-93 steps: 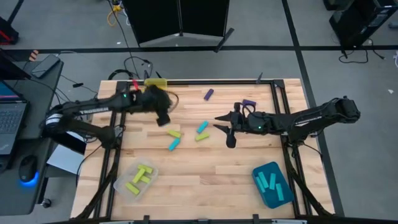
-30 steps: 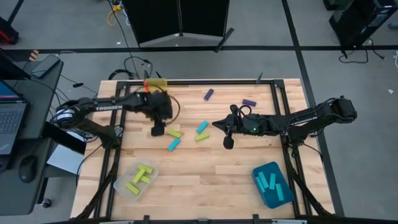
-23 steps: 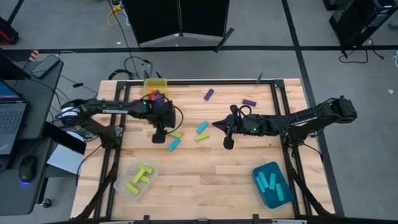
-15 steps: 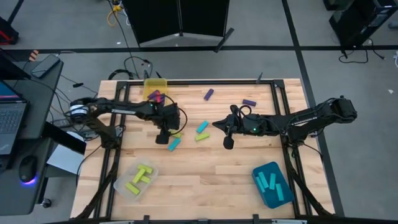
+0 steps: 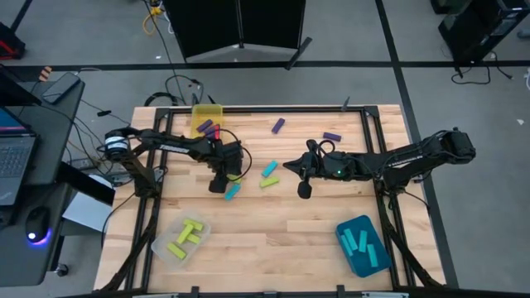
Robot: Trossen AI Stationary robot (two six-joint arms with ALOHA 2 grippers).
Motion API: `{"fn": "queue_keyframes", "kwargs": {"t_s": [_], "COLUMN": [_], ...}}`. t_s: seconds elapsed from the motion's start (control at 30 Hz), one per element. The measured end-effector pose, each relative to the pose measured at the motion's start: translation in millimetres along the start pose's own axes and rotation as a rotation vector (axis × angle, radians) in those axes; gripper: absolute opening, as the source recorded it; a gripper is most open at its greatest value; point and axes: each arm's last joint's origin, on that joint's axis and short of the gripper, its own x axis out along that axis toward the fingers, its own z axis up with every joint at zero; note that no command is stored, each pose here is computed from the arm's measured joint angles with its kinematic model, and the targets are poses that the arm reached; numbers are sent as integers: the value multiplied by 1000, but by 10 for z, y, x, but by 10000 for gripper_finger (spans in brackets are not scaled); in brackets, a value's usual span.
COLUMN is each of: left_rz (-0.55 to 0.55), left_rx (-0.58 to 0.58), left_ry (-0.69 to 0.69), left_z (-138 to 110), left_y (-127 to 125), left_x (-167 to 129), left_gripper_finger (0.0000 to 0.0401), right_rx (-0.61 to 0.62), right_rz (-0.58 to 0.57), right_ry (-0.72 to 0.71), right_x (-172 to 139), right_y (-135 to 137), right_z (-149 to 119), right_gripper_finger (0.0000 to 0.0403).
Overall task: Sort blocks
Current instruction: Put the green block into the transparent bin
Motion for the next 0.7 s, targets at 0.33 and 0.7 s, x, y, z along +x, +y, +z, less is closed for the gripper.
{"fn": "queue_keyframes", "kwargs": {"t_s": [0.33, 0.7], "left_rz": [17, -1], "left_rx": [-48, -276], "left_ry": [2, -146], "left_z": [19, -42], "left_y": [-16, -443], "left_x": [14, -799], "left_gripper_finger": [106, 106], "right_rx": [-7, -4], "right_rz": [0, -1], "right_ry": [3, 13], "right_x": [0, 5], "right_y": [0, 0], "right_z": [-3, -17], "right_gripper_finger": [22, 22]}}
